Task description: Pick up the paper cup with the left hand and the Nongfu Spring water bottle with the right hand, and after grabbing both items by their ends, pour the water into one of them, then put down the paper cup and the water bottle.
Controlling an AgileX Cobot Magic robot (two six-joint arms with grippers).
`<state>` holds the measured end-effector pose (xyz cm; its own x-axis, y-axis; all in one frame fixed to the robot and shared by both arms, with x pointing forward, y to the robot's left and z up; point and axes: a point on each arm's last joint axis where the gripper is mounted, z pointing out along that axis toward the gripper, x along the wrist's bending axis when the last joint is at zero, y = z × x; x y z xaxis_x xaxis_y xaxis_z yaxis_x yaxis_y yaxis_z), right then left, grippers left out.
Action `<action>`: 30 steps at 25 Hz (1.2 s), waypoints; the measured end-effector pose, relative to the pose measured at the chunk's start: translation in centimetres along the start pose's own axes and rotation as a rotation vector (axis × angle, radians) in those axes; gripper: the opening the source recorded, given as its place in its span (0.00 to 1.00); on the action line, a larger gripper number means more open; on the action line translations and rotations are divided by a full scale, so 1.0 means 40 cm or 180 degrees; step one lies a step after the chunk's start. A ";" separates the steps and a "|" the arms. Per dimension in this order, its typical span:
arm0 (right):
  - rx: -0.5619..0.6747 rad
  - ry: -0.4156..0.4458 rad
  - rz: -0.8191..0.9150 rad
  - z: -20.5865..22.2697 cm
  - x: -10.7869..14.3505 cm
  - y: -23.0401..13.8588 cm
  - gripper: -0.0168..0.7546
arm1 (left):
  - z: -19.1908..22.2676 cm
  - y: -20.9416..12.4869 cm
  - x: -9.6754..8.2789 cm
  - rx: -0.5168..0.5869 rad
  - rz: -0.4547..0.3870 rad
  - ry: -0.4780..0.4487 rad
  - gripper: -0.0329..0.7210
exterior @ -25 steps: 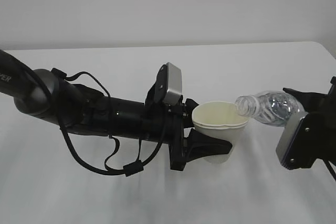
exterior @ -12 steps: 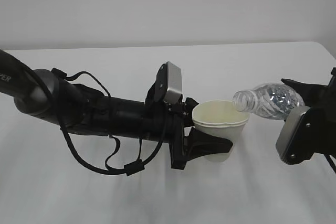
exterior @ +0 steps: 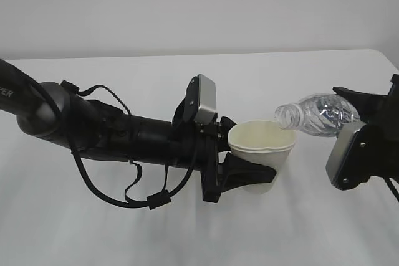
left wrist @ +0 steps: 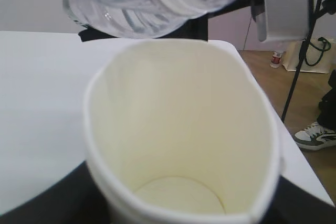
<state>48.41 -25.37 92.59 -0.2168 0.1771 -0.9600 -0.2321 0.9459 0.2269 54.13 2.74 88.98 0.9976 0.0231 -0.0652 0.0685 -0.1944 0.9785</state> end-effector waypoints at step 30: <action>-0.0037 -0.0084 -0.0439 0.015 -0.016 0.003 0.48 | 0.000 -0.001 -0.001 0.0013 0.0011 -0.0018 0.61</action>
<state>49.09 -25.22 93.12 -0.1572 0.0530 -0.9862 -0.2689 0.9585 0.0944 54.07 2.75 88.95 0.9979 0.0168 -0.0630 0.0650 -0.1984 0.9780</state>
